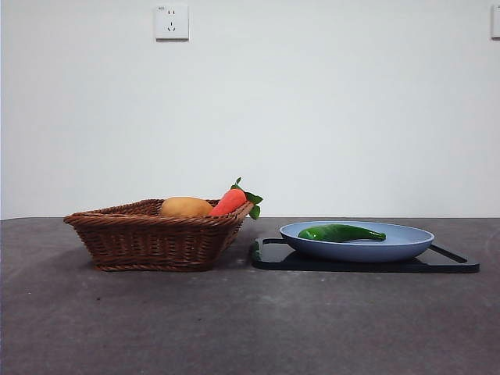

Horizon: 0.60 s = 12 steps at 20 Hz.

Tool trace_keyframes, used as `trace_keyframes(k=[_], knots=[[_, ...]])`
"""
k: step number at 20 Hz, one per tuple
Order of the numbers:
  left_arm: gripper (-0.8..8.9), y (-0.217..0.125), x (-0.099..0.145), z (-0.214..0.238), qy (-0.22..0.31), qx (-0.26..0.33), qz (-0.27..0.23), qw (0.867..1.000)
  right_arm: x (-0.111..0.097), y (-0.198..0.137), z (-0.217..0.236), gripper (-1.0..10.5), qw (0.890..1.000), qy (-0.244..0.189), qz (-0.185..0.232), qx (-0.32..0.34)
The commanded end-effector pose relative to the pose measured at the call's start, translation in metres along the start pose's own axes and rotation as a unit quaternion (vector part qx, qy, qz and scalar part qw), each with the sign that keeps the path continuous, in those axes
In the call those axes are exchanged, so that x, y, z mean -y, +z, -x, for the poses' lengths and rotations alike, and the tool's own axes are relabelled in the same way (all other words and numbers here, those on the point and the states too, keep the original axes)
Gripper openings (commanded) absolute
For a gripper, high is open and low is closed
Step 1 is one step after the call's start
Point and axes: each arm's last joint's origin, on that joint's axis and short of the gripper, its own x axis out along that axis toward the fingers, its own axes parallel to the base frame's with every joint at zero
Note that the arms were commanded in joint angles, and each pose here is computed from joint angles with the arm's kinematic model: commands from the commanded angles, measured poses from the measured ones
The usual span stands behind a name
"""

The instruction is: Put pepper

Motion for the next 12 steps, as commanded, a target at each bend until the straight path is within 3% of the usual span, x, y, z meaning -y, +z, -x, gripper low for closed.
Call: trace_keyframes(k=[1,5,12], knots=[[0.08,-0.002,0.000,-0.001,0.001,0.002,0.003,1.000,0.006,-0.022,-0.005,0.1,0.998,-0.021,0.006,0.065],[0.08,-0.002,0.000,-0.001,0.001,0.002,0.003,1.000,0.022,-0.076,-0.023,0.1,0.980,-0.116,0.017,0.158],[0.08,-0.002,0.000,-0.001,0.001,0.002,0.003,1.000,0.034,-0.136,-0.047,0.1,0.961,-0.160,0.020,0.226]])
